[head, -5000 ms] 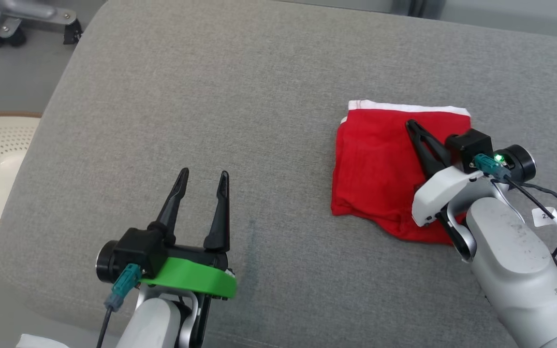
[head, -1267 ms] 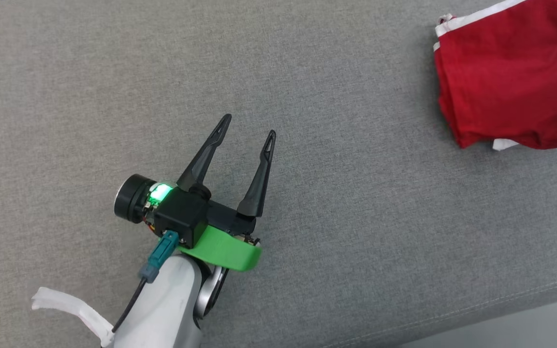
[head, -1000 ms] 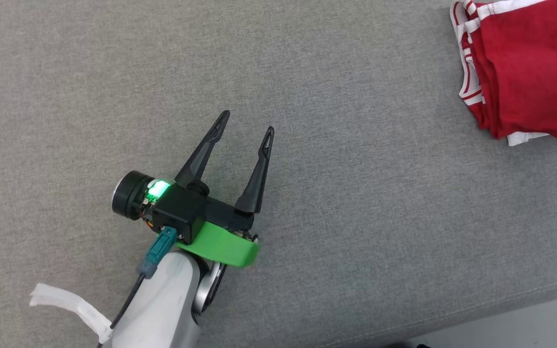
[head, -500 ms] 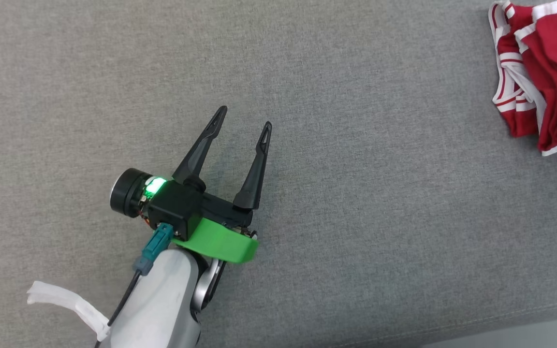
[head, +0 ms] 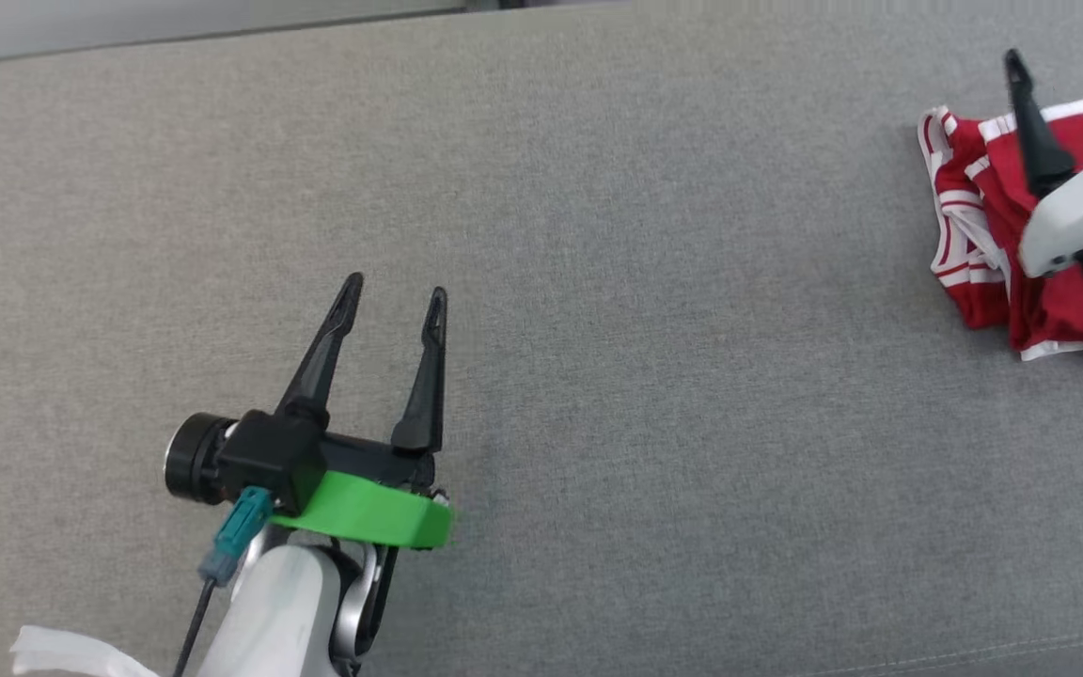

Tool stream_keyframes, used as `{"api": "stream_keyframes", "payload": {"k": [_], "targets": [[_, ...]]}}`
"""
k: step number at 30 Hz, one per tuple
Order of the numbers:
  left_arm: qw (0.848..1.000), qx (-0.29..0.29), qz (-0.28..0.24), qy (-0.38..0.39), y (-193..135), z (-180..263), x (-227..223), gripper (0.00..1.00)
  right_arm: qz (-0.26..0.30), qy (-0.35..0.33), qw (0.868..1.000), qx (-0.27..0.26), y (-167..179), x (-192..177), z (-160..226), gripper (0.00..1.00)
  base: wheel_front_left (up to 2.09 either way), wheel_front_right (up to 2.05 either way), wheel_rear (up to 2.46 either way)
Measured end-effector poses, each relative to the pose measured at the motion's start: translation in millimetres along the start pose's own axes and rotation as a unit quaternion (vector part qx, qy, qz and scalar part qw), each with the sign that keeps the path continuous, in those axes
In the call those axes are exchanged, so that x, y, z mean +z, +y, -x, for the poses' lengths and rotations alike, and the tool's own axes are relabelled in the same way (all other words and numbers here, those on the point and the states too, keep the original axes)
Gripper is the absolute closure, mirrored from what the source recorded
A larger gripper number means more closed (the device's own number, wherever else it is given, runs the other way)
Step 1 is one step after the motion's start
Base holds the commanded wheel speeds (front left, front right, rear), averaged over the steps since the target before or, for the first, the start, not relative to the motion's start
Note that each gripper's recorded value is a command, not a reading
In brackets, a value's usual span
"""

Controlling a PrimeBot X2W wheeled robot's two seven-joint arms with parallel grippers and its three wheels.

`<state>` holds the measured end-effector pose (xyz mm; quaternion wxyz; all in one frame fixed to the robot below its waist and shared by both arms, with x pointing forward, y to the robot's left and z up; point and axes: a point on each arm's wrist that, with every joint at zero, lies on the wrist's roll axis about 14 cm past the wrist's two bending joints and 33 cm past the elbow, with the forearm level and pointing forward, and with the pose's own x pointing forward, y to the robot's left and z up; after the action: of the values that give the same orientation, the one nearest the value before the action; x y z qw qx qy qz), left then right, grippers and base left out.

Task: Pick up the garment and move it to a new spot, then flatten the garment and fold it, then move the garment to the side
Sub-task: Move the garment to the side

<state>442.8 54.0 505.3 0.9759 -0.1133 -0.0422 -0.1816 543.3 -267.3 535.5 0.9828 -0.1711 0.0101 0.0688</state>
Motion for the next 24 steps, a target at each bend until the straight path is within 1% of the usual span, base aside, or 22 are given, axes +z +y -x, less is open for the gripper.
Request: {"api": "stream_keyframes", "payload": {"k": [3,7,12,16,19,21,24], "targets": [[1.000,0.022,-0.011,-0.011,11,13,13,0.00,-0.035,-0.046,0.998,0.020,27,25,7,0.00,0.00,0.00,0.00],[0.998,0.050,-0.021,-0.024,25,31,28,0.00,-0.105,-0.094,0.990,0.024,54,47,23,0.00,0.00,0.00,0.00],[0.997,0.070,-0.029,-0.033,33,54,39,0.00,-0.168,-0.128,0.977,0.032,96,59,48,0.00,0.00,0.00,0.00],[0.995,0.086,-0.033,-0.034,39,70,43,0.00,-0.212,-0.140,0.967,0.028,123,63,70,0.00,0.00,0.00,0.00],[0.994,0.096,-0.034,-0.034,42,80,45,0.00,-0.212,-0.149,0.965,0.030,135,69,84,0.00,0.00,0.00,0.00],[0.994,0.095,-0.042,-0.043,40,83,52,0.00,-0.214,-0.145,0.966,0.030,140,67,92,0.00,0.00,0.00,0.00],[0.993,0.100,-0.038,-0.044,40,90,52,0.00,-0.217,-0.141,0.965,0.033,148,65,103,0.00,0.00,0.00,0.00]]}}
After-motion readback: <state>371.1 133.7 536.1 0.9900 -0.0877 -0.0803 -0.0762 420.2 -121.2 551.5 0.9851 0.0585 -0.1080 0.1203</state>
